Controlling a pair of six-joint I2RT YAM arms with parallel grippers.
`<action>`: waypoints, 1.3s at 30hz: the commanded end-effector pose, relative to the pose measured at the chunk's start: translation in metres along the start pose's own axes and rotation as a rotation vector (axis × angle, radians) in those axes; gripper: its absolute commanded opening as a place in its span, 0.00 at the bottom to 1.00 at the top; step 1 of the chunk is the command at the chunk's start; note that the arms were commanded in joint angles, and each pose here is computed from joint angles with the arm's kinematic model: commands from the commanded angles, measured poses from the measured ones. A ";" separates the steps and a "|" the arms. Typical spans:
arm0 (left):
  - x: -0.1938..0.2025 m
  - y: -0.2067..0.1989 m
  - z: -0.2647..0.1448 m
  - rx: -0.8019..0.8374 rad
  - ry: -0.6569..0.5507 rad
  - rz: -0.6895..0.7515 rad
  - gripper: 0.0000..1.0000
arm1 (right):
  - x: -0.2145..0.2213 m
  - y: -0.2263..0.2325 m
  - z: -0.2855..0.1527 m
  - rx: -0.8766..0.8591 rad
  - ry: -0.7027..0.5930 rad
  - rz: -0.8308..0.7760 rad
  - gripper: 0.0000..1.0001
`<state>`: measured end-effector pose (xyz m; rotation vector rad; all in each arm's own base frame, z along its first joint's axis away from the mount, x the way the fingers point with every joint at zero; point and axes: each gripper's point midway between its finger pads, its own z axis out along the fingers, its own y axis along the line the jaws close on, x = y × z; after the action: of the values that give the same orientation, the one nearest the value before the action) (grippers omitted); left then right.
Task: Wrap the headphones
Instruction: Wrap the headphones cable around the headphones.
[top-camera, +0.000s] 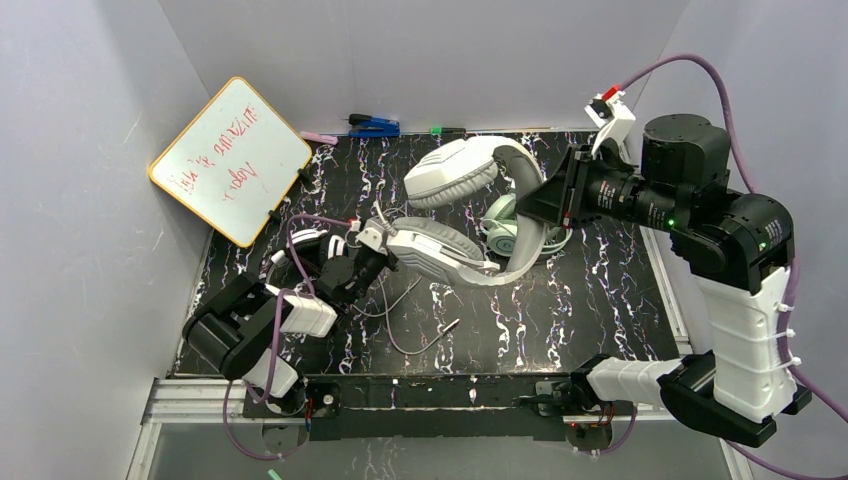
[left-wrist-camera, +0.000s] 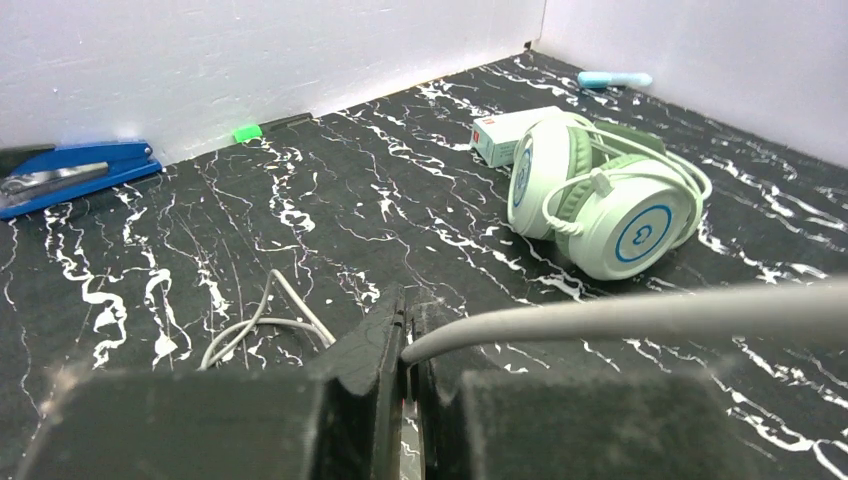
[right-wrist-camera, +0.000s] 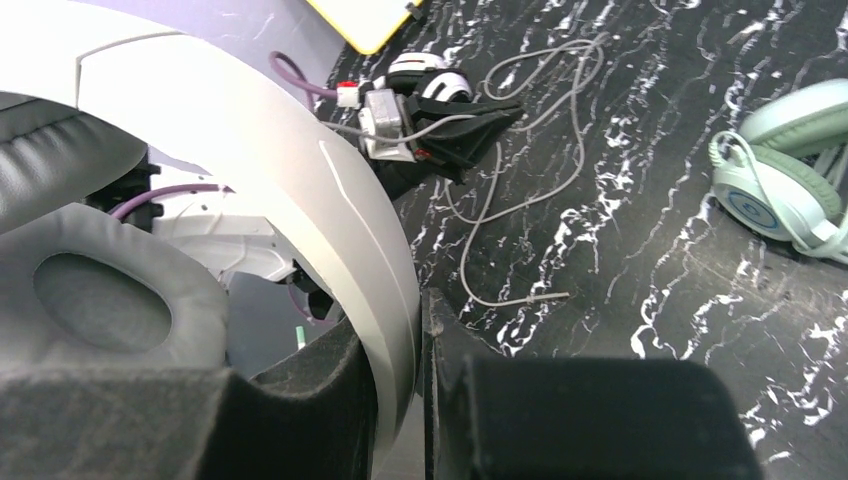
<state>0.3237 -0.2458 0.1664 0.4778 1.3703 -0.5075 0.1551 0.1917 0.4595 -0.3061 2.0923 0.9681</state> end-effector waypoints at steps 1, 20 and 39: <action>-0.026 0.004 0.004 -0.036 -0.086 -0.099 0.00 | -0.025 0.047 -0.005 -0.233 -0.072 -0.021 0.11; -0.019 0.035 -0.050 -0.342 0.568 -0.248 0.00 | 0.069 0.046 0.041 -0.597 0.241 -0.118 0.10; -0.003 0.006 -0.054 -0.047 0.903 -0.051 0.00 | 0.056 0.024 0.068 -0.462 0.154 -0.250 0.10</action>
<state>0.3057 -0.2113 0.1889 0.5647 2.1725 -0.2706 0.1481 0.2539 0.3500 -0.7994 2.1163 1.2282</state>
